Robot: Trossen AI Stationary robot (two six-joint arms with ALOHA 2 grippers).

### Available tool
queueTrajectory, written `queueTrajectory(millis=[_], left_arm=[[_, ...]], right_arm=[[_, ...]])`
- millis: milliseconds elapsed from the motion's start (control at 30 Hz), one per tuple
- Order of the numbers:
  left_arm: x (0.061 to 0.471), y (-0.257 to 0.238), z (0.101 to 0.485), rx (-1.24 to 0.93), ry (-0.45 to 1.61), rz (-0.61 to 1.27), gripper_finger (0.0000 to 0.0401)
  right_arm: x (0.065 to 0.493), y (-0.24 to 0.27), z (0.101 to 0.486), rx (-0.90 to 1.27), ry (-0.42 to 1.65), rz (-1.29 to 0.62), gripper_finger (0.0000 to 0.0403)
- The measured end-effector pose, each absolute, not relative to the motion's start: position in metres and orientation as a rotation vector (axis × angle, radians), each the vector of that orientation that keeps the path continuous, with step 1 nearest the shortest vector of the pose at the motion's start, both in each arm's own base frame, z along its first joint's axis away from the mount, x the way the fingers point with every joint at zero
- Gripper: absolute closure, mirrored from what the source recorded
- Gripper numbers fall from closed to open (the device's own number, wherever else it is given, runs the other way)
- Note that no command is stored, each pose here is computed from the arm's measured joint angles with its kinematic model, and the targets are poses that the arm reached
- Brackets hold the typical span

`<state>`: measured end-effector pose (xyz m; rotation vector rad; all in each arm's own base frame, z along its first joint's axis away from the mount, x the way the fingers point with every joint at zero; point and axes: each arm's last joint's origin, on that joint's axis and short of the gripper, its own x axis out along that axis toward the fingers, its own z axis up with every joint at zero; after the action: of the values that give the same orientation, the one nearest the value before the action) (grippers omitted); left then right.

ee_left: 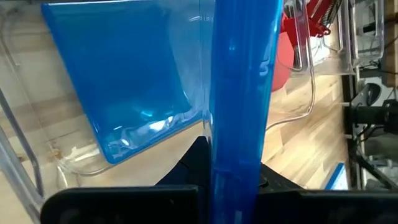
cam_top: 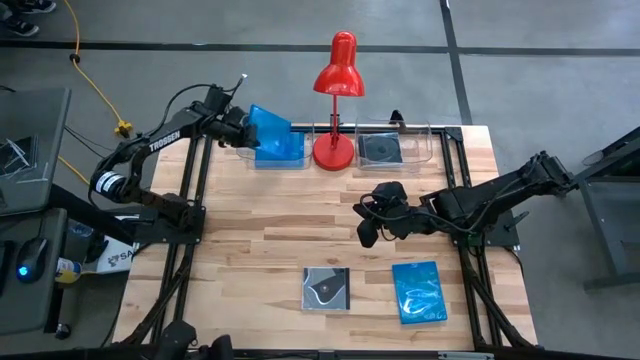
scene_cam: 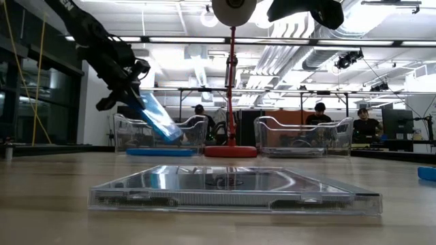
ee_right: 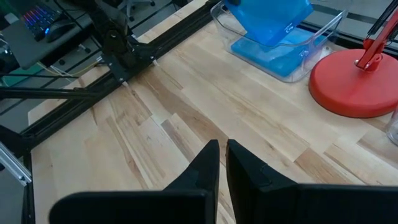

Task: Pick & place jewel cases by type
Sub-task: Put the left blue cd case into the left transparent bin

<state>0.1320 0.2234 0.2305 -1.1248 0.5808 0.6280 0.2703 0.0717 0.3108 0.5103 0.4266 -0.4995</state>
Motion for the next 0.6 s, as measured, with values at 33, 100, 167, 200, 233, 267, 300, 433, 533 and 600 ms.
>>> queueTrajectory(millis=[33, 100, 167, 200, 233, 267, 300, 433, 533, 600], left_arm=[[0.132, 0.223, 0.230, -1.134, 0.574, 0.631, 0.0384], [0.132, 0.223, 0.228, -1.153, 0.566, 0.640, 0.0384], [0.132, 0.223, 0.225, -1.169, 0.569, 0.646, 0.0384], [0.132, 0.223, 0.222, -1.176, 0.572, 0.649, 0.0384], [0.131, 0.222, 0.220, -1.186, 0.572, 0.656, 0.0384], [0.131, 0.222, 0.218, -1.195, 0.569, 0.660, 0.0384], [0.131, 0.222, 0.216, -1.202, 0.562, 0.661, 0.0384], [0.135, 0.220, 0.209, -1.215, 0.531, 0.656, 0.0384], [0.140, 0.219, 0.206, -1.207, 0.508, 0.641, 0.0384], [0.144, 0.219, 0.205, -1.211, 0.502, 0.637, 0.0384]], right_arm=[[0.270, 0.072, 0.311, 0.511, 0.426, -0.500, 0.0391], [0.270, 0.072, 0.311, 0.512, 0.423, -0.504, 0.0391], [0.270, 0.071, 0.311, 0.512, 0.421, -0.508, 0.0391], [0.270, 0.072, 0.311, 0.513, 0.421, -0.508, 0.0391], [0.270, 0.072, 0.311, 0.513, 0.420, -0.508, 0.0391], [0.270, 0.072, 0.311, 0.513, 0.420, -0.508, 0.0391], [0.270, 0.072, 0.311, 0.513, 0.420, -0.508, 0.0391], [0.270, 0.071, 0.311, 0.524, 0.410, -0.521, 0.0391], [0.270, 0.071, 0.311, 0.522, 0.407, -0.526, 0.0391], [0.270, 0.071, 0.311, 0.522, 0.406, -0.528, 0.0391]])
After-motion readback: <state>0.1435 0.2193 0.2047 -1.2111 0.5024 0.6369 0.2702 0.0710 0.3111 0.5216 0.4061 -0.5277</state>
